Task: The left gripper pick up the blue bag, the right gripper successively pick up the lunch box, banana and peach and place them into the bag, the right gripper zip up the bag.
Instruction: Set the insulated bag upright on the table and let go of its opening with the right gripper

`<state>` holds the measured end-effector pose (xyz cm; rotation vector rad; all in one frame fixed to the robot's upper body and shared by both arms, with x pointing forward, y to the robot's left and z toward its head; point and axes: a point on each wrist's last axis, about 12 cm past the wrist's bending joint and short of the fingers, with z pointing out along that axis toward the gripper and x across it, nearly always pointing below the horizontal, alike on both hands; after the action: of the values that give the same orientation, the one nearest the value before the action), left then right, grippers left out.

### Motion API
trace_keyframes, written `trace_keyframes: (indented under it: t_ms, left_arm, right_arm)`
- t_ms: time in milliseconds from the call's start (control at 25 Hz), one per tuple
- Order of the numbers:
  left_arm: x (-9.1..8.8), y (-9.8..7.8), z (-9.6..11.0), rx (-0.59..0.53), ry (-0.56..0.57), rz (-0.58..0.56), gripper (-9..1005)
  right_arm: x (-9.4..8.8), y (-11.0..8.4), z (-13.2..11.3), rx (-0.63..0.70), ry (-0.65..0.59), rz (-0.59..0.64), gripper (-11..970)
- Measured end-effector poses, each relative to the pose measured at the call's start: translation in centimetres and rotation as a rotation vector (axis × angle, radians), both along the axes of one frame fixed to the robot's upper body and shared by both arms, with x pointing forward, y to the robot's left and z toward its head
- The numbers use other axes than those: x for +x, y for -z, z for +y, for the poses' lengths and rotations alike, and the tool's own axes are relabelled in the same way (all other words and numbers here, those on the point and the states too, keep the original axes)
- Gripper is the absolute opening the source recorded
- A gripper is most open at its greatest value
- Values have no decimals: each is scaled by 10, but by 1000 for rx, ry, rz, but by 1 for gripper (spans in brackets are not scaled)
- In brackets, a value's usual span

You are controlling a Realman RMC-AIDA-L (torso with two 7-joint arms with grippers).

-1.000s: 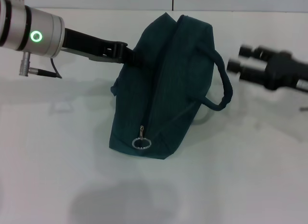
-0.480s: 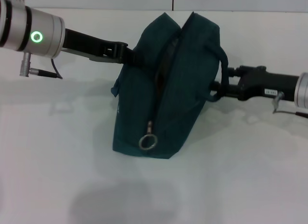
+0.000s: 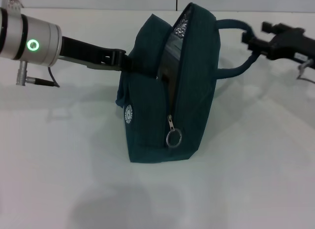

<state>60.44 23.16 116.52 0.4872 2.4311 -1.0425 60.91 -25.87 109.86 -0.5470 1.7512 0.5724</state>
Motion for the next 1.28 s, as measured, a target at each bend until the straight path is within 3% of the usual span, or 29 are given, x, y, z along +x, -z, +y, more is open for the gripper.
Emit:
trace_keyframes:
  t_ms: [400, 760, 800, 1080, 1280]
  left_arm:
    - [-9, 11, 6, -33, -16, 27, 90]
    - [-28, 3, 6, -255, 40, 41, 91]
    - [-30, 2, 5, -273, 48, 44, 91]
    - [-35, -4, 4, -347, 77, 47, 91]
    - [-34, 0, 5, -347, 75, 42, 92]
  right_arm:
    - [-31, -27, -28, 106, 16, -267, 683]
    - [-55, -60, -32, 110, -79, -413, 683]
    - [-59, -70, -32, 108, -96, -440, 683]
    - [-65, -87, -31, 101, -129, -468, 683]
    - [-64, -83, -29, 93, -138, -429, 683]
